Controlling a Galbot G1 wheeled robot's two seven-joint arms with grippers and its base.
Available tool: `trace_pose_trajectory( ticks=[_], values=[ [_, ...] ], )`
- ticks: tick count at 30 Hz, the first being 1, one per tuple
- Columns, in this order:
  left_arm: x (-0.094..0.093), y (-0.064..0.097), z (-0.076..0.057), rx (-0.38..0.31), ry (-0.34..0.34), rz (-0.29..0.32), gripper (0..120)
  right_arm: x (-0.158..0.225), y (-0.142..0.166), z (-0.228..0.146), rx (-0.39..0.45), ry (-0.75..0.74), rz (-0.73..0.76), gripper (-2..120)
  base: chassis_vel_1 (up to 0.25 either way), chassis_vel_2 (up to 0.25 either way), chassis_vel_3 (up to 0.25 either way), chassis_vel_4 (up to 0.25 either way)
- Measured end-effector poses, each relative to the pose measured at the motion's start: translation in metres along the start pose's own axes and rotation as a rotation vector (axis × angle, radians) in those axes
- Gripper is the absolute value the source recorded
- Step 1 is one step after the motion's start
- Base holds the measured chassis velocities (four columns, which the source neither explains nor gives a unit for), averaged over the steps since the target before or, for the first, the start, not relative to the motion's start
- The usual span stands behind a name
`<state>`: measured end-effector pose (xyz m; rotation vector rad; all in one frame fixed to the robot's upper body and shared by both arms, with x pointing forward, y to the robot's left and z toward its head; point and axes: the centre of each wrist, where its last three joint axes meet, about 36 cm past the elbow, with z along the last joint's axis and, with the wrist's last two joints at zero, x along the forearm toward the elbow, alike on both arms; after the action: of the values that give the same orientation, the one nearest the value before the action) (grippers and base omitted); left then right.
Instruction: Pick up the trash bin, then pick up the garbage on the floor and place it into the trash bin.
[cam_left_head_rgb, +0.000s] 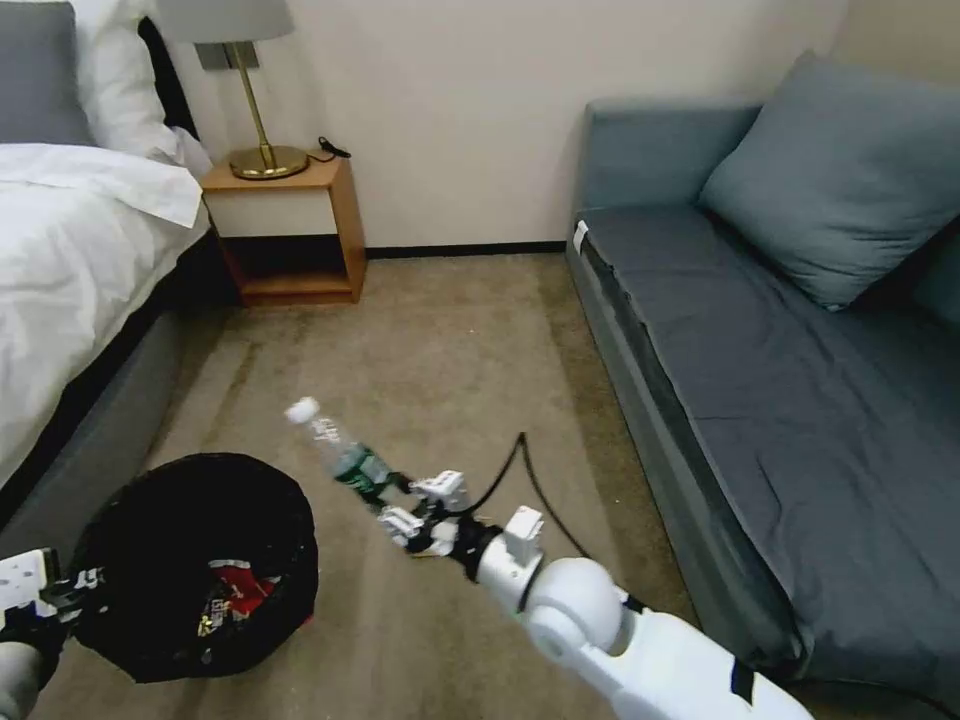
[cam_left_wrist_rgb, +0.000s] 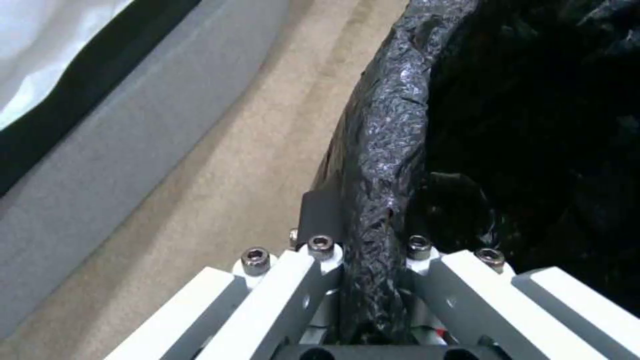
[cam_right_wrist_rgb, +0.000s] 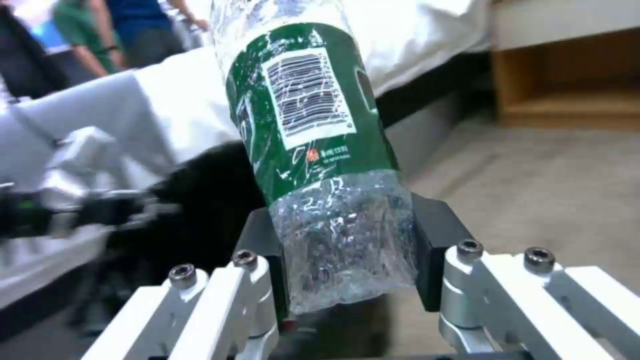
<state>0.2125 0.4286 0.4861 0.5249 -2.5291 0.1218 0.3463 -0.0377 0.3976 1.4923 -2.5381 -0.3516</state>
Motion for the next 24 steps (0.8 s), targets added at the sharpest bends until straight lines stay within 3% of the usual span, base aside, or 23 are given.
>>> trace_pose_trajectory(
  ticks=[3,14,22,24],
  values=[
    [0.0,0.001,-0.001,-0.003,-0.001,-0.003,4,-0.013,0.009,0.001,-0.002,0.006,-0.028,35,0.0,0.0,0.0,0.0],
    [0.005,0.0,-0.003,-0.015,-0.006,-0.002,4,-0.116,0.06,0.0,0.046,0.027,-0.134,35,0.0,0.0,0.0,0.0],
    [0.006,-0.001,-0.003,-0.014,-0.006,0.0,4,-0.126,0.068,-0.001,0.055,0.034,-0.143,35,0.0,0.0,0.0,0.0],
    [0.006,-0.001,-0.003,-0.009,-0.007,0.0,4,-0.128,0.071,0.001,0.07,0.042,-0.144,46,0.0,0.0,0.0,0.0]
  ],
)
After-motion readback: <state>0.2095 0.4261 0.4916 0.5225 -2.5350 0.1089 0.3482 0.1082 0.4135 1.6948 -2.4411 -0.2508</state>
